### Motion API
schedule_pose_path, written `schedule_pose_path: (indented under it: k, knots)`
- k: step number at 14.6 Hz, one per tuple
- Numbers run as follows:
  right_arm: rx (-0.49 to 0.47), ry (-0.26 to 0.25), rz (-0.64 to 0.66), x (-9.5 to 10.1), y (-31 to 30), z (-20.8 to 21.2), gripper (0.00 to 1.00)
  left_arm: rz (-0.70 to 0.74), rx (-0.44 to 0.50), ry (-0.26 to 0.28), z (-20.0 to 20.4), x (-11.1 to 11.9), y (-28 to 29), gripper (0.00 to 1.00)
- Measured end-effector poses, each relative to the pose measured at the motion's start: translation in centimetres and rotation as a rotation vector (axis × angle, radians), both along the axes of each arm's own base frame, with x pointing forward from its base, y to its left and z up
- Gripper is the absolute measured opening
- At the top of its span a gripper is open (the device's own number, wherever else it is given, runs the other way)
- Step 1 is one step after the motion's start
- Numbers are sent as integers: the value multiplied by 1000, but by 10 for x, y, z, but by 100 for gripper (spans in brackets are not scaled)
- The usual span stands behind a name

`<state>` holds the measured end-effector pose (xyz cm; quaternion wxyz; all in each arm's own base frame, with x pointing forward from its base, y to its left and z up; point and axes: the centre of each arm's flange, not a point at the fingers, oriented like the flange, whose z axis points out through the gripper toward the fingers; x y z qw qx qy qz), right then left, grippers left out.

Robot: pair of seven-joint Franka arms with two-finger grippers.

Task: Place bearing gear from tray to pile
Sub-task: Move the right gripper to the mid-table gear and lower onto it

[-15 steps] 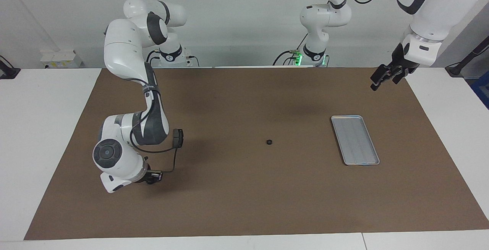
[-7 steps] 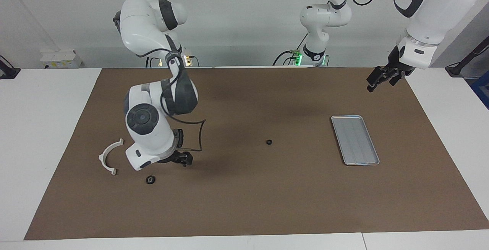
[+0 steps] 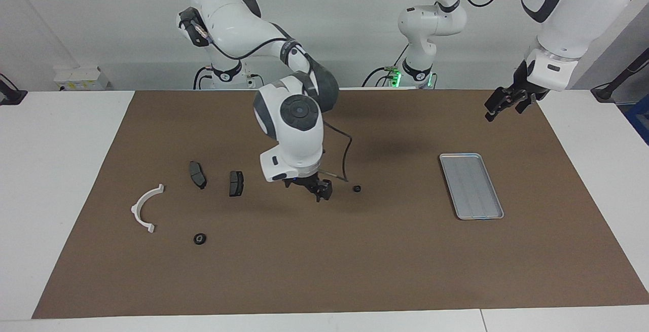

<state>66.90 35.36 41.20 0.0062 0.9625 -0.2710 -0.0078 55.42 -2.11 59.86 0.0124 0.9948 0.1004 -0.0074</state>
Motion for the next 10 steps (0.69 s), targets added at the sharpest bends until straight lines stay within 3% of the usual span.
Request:
schedule_pose_path:
  k: [5, 10]
  knots:
    - [44, -54, -146, -35, 93, -42, 100, -36, 3, 6, 3, -4, -13, 100]
    - [45, -67, -184, -44, 119, -82, 100, -54, 3, 5, 1, -5, -15, 100]
